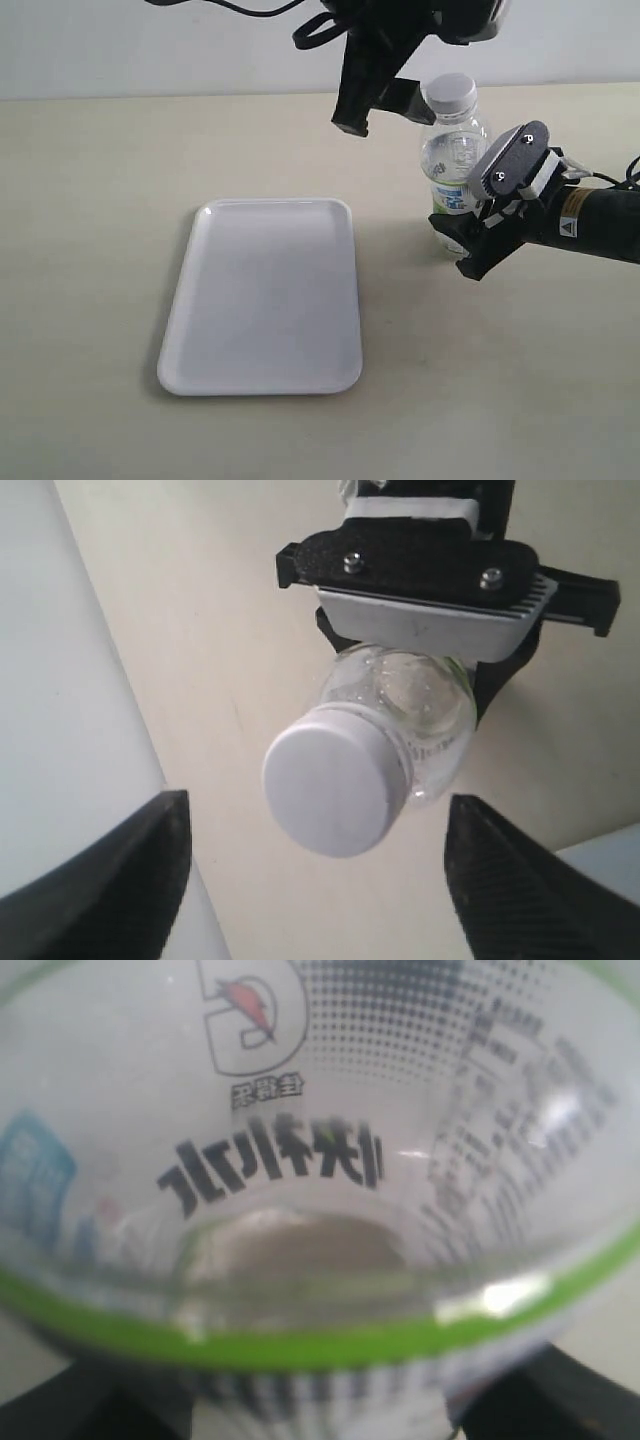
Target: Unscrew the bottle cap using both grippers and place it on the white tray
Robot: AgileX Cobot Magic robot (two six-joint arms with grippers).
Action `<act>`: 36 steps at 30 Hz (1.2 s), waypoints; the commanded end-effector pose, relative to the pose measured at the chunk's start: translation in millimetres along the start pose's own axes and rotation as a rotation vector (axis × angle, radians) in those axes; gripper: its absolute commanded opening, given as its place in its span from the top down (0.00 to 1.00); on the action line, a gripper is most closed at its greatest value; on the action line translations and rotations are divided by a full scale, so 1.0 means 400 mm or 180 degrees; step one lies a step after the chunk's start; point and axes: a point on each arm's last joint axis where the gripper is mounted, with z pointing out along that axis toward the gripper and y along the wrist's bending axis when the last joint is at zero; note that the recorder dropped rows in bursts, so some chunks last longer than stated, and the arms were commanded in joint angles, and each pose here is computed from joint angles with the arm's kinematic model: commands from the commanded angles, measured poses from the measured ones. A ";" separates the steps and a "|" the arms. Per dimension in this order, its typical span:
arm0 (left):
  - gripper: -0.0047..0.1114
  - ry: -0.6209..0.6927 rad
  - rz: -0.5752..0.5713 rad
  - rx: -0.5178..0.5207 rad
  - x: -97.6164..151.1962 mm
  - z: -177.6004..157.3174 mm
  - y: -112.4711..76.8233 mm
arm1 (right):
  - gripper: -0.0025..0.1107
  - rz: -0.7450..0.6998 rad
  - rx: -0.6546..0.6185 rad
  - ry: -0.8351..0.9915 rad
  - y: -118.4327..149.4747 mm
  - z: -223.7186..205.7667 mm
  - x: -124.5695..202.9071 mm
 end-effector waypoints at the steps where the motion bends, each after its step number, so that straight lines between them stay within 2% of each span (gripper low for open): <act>1: 0.37 -0.0039 0.0020 -0.0141 -0.002 0.030 0.007 | 0.98 -0.0064 0.0036 0.0004 -0.006 -0.005 -0.004; 36: 0.37 -0.0036 -0.0010 0.0042 0.000 0.035 -0.007 | 0.98 -0.0087 0.0036 0.0004 -0.006 -0.005 -0.004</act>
